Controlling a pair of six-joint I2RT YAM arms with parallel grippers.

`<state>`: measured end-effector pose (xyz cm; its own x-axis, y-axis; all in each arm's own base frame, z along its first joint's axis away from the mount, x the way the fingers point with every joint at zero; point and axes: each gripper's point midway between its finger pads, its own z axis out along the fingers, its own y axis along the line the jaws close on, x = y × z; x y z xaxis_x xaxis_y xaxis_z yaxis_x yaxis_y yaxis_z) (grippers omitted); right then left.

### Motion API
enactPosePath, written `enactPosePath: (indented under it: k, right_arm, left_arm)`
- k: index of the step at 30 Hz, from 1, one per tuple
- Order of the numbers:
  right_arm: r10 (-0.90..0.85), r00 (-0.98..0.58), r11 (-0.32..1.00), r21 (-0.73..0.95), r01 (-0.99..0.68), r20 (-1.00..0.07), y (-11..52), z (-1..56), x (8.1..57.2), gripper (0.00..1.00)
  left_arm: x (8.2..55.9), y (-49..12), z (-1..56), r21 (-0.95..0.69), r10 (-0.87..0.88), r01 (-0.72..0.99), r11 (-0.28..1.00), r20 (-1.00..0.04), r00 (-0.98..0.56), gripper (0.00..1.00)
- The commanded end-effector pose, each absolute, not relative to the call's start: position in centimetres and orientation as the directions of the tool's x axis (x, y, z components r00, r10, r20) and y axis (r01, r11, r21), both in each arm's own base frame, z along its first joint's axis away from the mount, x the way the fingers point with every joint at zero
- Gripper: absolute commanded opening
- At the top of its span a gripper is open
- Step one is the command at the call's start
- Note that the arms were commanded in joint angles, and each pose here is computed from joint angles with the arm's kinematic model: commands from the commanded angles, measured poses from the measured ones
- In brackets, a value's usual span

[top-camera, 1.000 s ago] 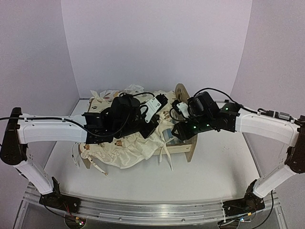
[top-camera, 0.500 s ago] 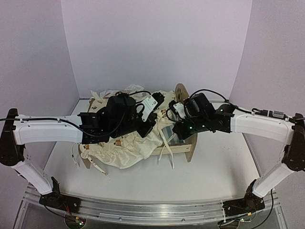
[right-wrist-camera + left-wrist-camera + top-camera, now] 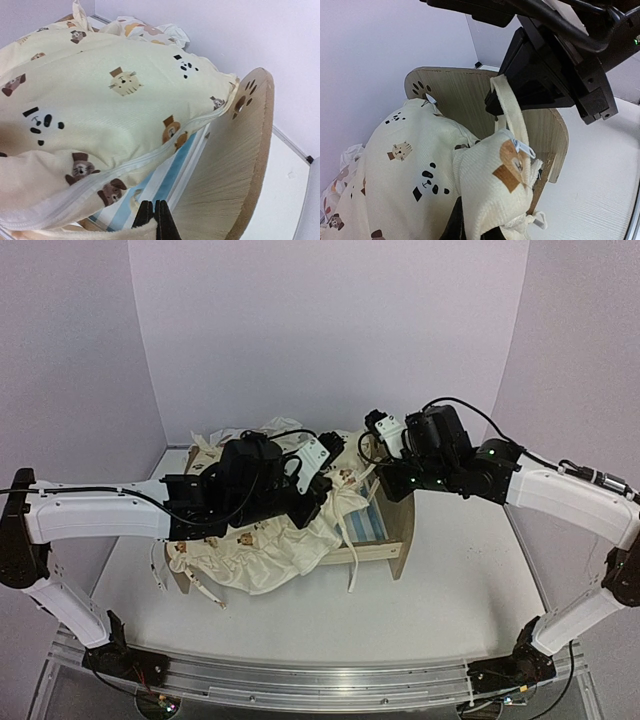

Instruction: Set up the pet bed

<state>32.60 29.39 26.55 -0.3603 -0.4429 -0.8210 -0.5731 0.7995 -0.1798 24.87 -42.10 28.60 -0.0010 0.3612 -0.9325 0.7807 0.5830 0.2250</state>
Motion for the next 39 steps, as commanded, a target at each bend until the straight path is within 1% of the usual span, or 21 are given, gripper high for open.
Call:
enactPosePath:
  k: [1,7,13,14,18,19,22,23,27,31,34,39]
  right_arm:
    - [-0.494,-0.299,0.818,-0.319,-0.478,-0.817,27.7,28.4,34.2,0.00]
    - [-0.515,-0.301,0.825,-0.368,-0.429,-0.803,27.1,28.2,35.0,0.00]
    - [-0.520,-0.365,0.834,-0.367,-0.413,-0.772,25.9,25.8,34.4,0.00]
    - [-0.518,-0.378,0.837,-0.362,-0.411,-0.767,25.7,25.5,34.2,0.01]
    - [-0.517,-0.427,0.843,-0.354,-0.404,-0.742,24.8,24.1,33.5,0.10]
    - [-0.516,-0.435,0.844,-0.353,-0.403,-0.737,24.6,23.9,33.4,0.15]
    - [-0.515,-0.470,0.847,-0.342,-0.408,-0.717,24.2,23.3,32.8,0.36]
    - [-0.510,-0.483,0.850,-0.330,-0.411,-0.712,24.1,23.1,32.6,0.42]
    - [-0.451,-0.511,0.874,-0.247,-0.419,-0.732,24.1,23.6,31.5,0.60]
    - [-0.394,-0.536,0.898,-0.188,-0.398,-0.747,23.5,24.5,30.5,0.69]
    - [-0.370,-0.557,0.915,-0.188,-0.356,-0.744,22.1,24.5,29.9,0.74]
    - [-0.326,-0.584,0.941,-0.192,-0.280,-0.744,20.0,23.7,29.3,0.76]
  left_arm:
    - [24.7,-42.7,31.4,0.174,0.269,0.796,0.580,-0.963,0.015,0.03]
    - [24.8,-44.2,30.6,0.157,0.273,0.817,0.556,-0.962,-0.001,0.03]
    - [25.0,-45.3,30.0,0.147,0.278,0.826,0.544,-0.961,-0.012,0.03]
    - [25.0,-45.4,29.9,0.145,0.279,0.827,0.543,-0.960,-0.014,0.03]
    - [25.1,-46.1,29.7,0.138,0.279,0.834,0.534,-0.960,-0.020,0.03]
    - [25.1,-46.2,29.7,0.135,0.279,0.836,0.532,-0.960,-0.022,0.03]
    - [25.2,-46.7,29.6,0.128,0.281,0.841,0.526,-0.959,-0.030,0.03]
    - [25.2,-46.8,29.5,0.126,0.283,0.842,0.525,-0.958,-0.033,0.02]
    - [25.4,-47.3,29.6,0.118,0.278,0.842,0.526,-0.960,-0.040,0.02]
    - [25.7,-48.0,29.7,0.107,0.275,0.842,0.528,-0.960,-0.050,0.02]
    - [26.0,-48.6,29.5,0.104,0.279,0.842,0.529,-0.959,-0.057,0.02]
    - [26.7,-50.0,29.0,0.096,0.283,0.841,0.532,-0.956,-0.070,0.02]
